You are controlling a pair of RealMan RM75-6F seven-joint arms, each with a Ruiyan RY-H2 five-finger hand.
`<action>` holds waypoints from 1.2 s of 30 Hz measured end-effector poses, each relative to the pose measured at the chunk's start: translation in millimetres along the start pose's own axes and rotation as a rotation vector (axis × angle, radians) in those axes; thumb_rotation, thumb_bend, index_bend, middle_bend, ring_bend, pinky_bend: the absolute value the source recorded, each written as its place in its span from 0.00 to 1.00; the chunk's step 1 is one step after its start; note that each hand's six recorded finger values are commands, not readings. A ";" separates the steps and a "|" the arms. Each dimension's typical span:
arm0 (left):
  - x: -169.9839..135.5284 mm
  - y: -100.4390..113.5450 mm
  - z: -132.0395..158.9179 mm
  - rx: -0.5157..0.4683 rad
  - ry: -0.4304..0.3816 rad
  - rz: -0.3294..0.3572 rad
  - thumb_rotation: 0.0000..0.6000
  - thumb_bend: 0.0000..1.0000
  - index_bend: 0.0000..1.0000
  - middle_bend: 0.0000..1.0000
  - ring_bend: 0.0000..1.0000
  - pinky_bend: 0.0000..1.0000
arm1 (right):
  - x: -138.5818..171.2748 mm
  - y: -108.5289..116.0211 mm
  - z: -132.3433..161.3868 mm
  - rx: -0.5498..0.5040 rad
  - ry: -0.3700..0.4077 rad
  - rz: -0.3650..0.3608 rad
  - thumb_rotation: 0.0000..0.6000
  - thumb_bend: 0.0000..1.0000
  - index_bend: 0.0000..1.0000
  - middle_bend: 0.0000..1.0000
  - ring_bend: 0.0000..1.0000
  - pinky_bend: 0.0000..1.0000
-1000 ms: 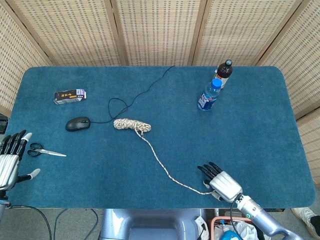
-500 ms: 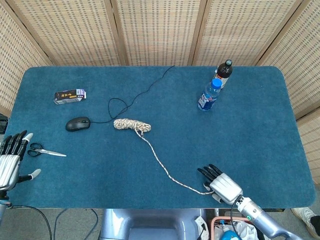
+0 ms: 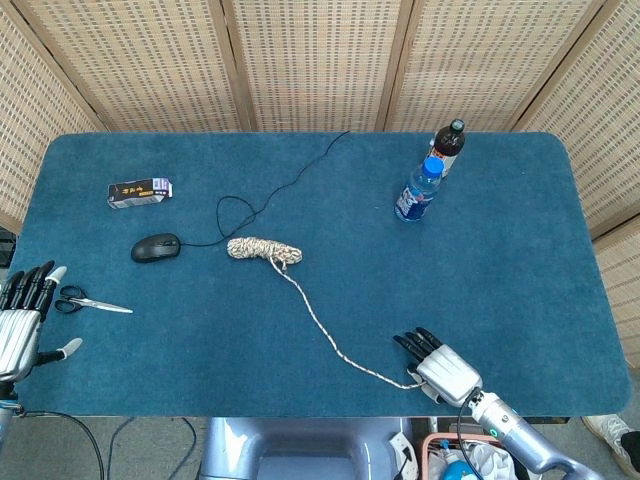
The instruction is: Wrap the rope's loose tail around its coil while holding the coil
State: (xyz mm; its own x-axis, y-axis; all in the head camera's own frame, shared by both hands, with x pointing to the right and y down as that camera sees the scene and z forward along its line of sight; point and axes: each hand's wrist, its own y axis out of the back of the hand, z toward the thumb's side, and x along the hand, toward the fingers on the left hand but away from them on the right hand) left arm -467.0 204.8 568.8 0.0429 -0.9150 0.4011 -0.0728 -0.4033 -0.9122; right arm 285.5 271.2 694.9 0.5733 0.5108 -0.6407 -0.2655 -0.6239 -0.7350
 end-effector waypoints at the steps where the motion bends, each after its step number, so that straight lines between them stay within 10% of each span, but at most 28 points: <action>1: 0.0 0.0 -0.1 -0.001 0.001 0.000 1.00 0.00 0.00 0.00 0.00 0.00 | -0.5 -0.1 -0.1 -0.001 -0.001 0.000 1.00 0.43 0.60 0.00 0.00 0.00; 21: 12.9 -1.6 6.2 0.002 -0.029 -0.013 1.00 0.00 0.00 0.00 0.00 0.00 | 0.6 31.0 -8.0 -0.092 -0.017 -0.144 1.00 0.43 0.70 0.00 0.00 0.00; 36: 113.7 -6.4 83.0 0.086 -0.301 -0.116 1.00 0.00 0.00 0.00 0.00 0.00 | 19.6 84.7 -47.1 -0.246 -0.130 -0.316 1.00 0.43 0.70 0.00 0.00 0.00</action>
State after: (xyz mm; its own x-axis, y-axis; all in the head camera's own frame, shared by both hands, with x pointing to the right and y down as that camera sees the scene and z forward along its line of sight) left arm -378.9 104.1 613.2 0.3391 -0.8138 0.4719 0.0339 -0.4908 -0.8706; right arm 310.7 200.6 630.6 0.4899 0.7601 -0.4269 0.1092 -0.5393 -0.8350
